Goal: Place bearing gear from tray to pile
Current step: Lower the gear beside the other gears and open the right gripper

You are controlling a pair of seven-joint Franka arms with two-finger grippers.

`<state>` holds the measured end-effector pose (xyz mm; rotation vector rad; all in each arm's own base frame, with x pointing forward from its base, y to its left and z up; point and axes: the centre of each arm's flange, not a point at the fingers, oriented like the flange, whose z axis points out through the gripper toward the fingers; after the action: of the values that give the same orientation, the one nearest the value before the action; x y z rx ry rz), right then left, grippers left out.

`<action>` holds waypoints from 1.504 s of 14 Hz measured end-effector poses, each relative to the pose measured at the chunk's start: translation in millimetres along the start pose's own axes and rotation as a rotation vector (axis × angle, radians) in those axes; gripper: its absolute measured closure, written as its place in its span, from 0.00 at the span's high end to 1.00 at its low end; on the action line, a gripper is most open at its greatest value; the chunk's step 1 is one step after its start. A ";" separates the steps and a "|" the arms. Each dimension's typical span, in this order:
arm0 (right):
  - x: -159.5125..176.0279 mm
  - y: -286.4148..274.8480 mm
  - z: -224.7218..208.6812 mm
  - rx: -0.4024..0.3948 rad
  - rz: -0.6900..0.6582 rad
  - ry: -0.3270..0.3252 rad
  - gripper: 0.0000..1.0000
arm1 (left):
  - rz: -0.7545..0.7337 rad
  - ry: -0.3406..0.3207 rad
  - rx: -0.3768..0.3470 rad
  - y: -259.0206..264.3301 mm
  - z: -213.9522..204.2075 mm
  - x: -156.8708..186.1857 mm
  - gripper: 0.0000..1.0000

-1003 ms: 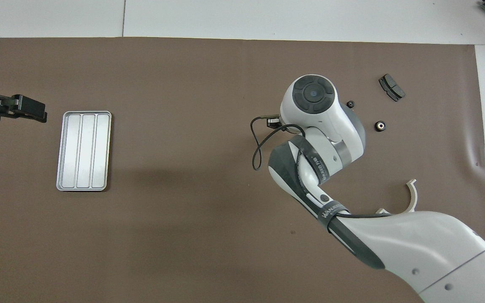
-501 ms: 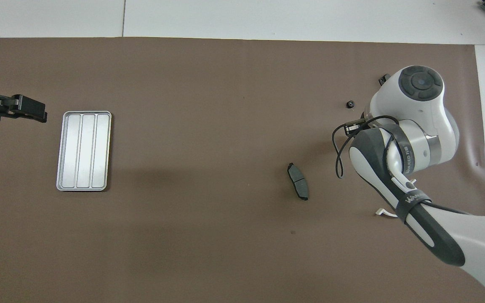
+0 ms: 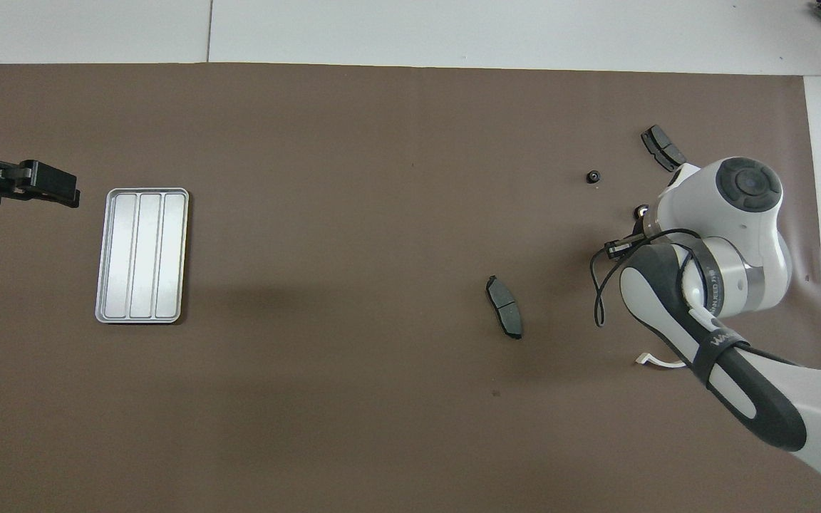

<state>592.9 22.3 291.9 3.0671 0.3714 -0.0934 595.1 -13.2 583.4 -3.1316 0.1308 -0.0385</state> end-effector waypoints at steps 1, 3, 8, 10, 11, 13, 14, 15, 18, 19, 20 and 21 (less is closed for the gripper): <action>-0.7 -1.7 0.4 0.002 -0.001 -0.001 0.35 | 0.000 0.000 0.000 -0.1 0.0 0.0 1.00; -0.4 -3.2 -0.2 0.003 0.000 0.001 0.50 | -0.001 0.000 0.000 -0.4 0.0 0.0 1.00; 16.6 -16.9 -56.7 -0.019 0.135 0.115 1.00 | -0.001 0.000 0.000 -0.6 -0.1 -0.1 1.00; 19.5 -15.9 -88.2 -0.028 0.193 0.151 1.00 | -0.001 0.000 0.000 -0.6 -0.2 -0.1 1.00; 20.4 -10.8 -102.4 -0.033 0.218 0.160 1.00 | -0.001 0.000 0.000 -0.6 -0.2 -0.1 1.00; 20.8 0.6 -129.7 -0.042 0.252 0.171 1.00 | -0.001 0.001 0.000 -0.6 -0.2 -0.1 1.00; 19.0 6.2 -145.8 -0.048 0.273 0.175 1.00 | -0.001 0.001 0.000 -0.7 -0.3 0.0 1.00; 14.7 13.6 -164.3 -0.055 0.295 0.181 1.00 | -0.001 0.002 0.000 -0.7 -0.5 0.1 1.00; -13.2 31.8 -219.9 -0.075 0.348 0.176 1.00 | -0.001 0.004 0.000 -0.7 -0.6 0.2 1.00; -22.2 31.8 -232.9 -0.068 0.361 0.170 1.00 | -0.001 0.005 0.000 -0.7 -0.7 0.3 1.00; -31.7 33.1 -245.4 -0.064 0.376 0.165 1.00 | -0.001 0.005 0.000 -0.7 -0.7 0.3 1.00; -41.3 36.0 -256.8 -0.063 0.392 0.159 1.00 | -0.001 0.005 0.000 -0.7 -0.7 0.3 1.00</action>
<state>575.3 -7.6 552.2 3.0238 -0.2202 0.1749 595.5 -12.5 584.2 -3.1313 0.1290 -0.0467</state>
